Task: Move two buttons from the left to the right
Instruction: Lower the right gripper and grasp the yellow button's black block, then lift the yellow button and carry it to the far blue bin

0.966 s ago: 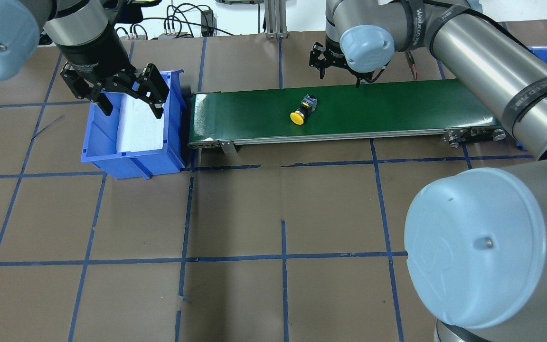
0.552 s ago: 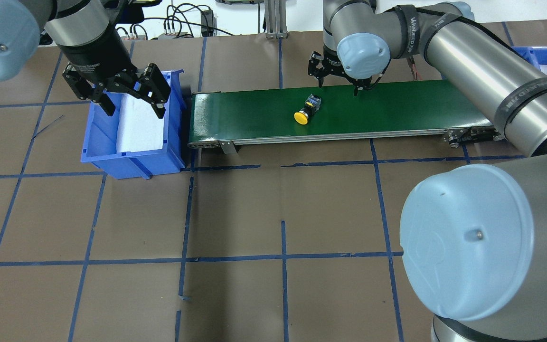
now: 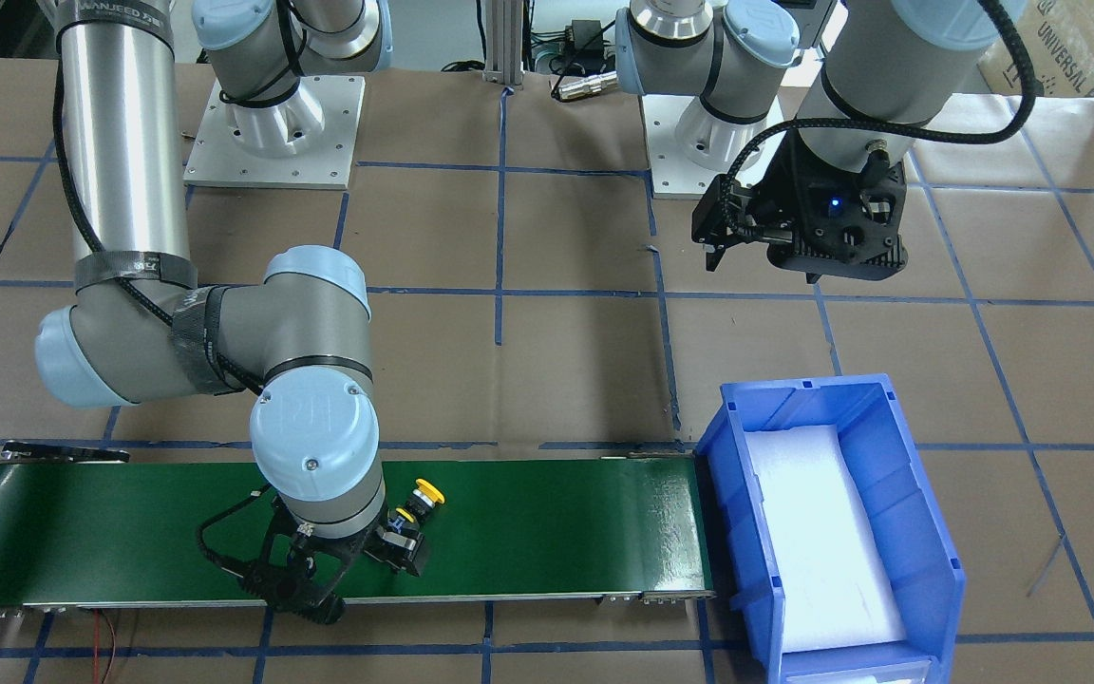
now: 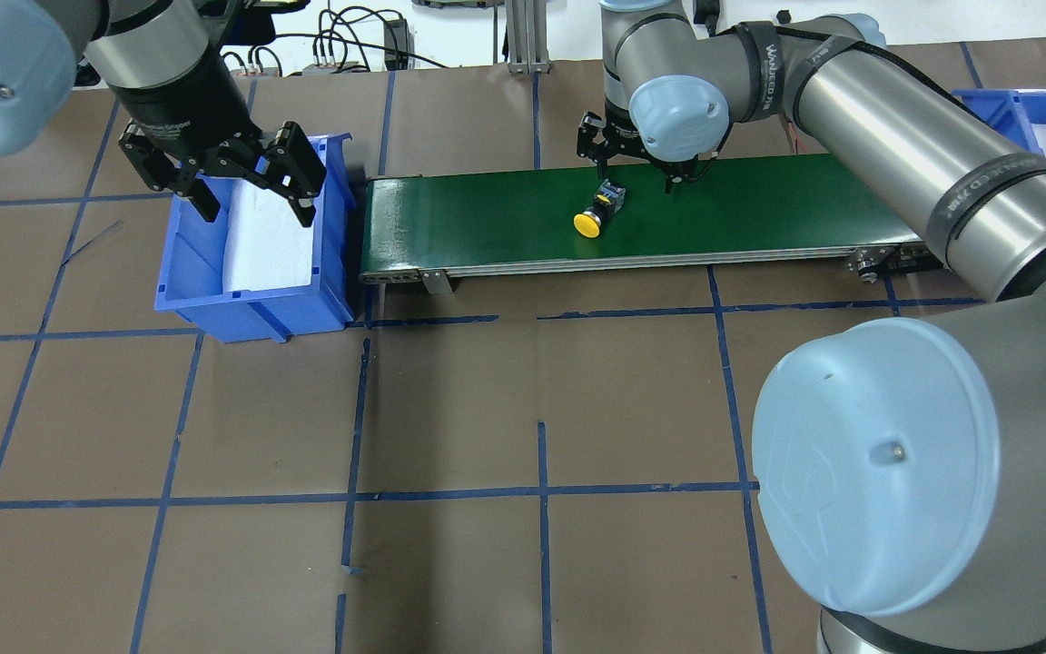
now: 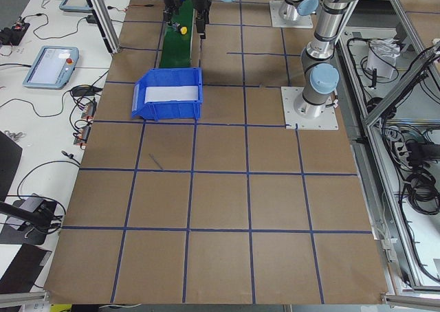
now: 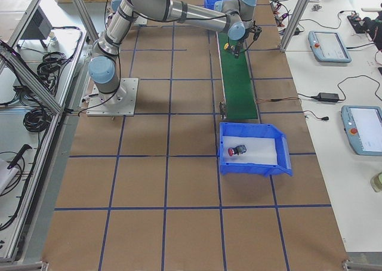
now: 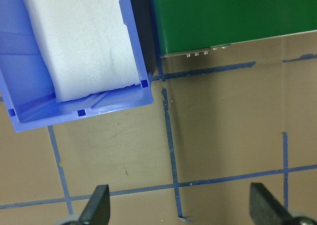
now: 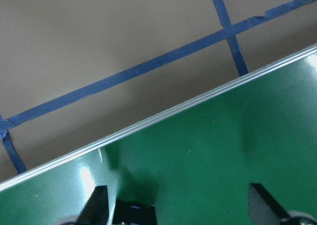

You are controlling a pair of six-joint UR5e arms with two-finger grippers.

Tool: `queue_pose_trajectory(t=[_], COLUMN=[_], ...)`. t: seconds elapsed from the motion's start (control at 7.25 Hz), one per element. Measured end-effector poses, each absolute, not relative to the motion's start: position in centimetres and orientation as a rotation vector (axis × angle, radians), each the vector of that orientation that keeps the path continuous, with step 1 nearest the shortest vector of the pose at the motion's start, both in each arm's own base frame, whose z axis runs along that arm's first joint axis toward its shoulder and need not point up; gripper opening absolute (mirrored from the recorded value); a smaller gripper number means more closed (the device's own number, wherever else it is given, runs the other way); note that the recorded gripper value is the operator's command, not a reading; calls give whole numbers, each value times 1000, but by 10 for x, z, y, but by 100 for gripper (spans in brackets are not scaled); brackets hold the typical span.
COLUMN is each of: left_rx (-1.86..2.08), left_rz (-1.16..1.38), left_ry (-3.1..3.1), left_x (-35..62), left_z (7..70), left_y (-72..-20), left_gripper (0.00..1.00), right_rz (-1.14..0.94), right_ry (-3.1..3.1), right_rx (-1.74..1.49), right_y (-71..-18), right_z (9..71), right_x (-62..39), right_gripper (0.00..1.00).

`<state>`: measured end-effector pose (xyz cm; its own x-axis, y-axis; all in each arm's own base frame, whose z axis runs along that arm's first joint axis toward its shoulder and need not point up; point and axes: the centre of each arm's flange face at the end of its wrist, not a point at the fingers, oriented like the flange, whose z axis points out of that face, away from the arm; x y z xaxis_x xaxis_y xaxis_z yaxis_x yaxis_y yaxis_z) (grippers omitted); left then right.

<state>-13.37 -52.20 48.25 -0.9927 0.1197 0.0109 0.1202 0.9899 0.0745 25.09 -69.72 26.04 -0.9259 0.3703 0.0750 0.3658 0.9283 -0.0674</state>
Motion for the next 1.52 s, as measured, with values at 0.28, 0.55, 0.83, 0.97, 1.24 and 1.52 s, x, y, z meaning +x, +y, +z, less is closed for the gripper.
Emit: queue_pose_trajectory(t=[0.28, 0.55, 0.83, 0.97, 1.24, 1.52], left_rx=[-185, -180, -160, -155, -152, -154], left_rz=[-114, -108, -103, -101, -100, -93], left_ry=[-3126, -3126, -3125, -3125, -3125, -3131], left_x=[-134, -134, -135, -135, -136, -135], left_z=[483, 485, 484, 484, 484, 483], left_y=[-522, -520, -522, -522, -523, -523], left_gripper=[100, 100, 100, 100, 100, 100], right_rz=[61, 56, 15, -22, -48, -88], right_ry=[-2995, -2994, -3054, -3108, -3150, -3156], right_rx=[-571, -570, -568, -564, -516, -440], right_y=[-693, -692, -690, -688, -690, -693], right_z=[254, 252, 255, 256, 260, 279], right_x=[251, 252, 257, 260, 251, 216], right_gripper=[93, 29, 8, 8, 8, 8])
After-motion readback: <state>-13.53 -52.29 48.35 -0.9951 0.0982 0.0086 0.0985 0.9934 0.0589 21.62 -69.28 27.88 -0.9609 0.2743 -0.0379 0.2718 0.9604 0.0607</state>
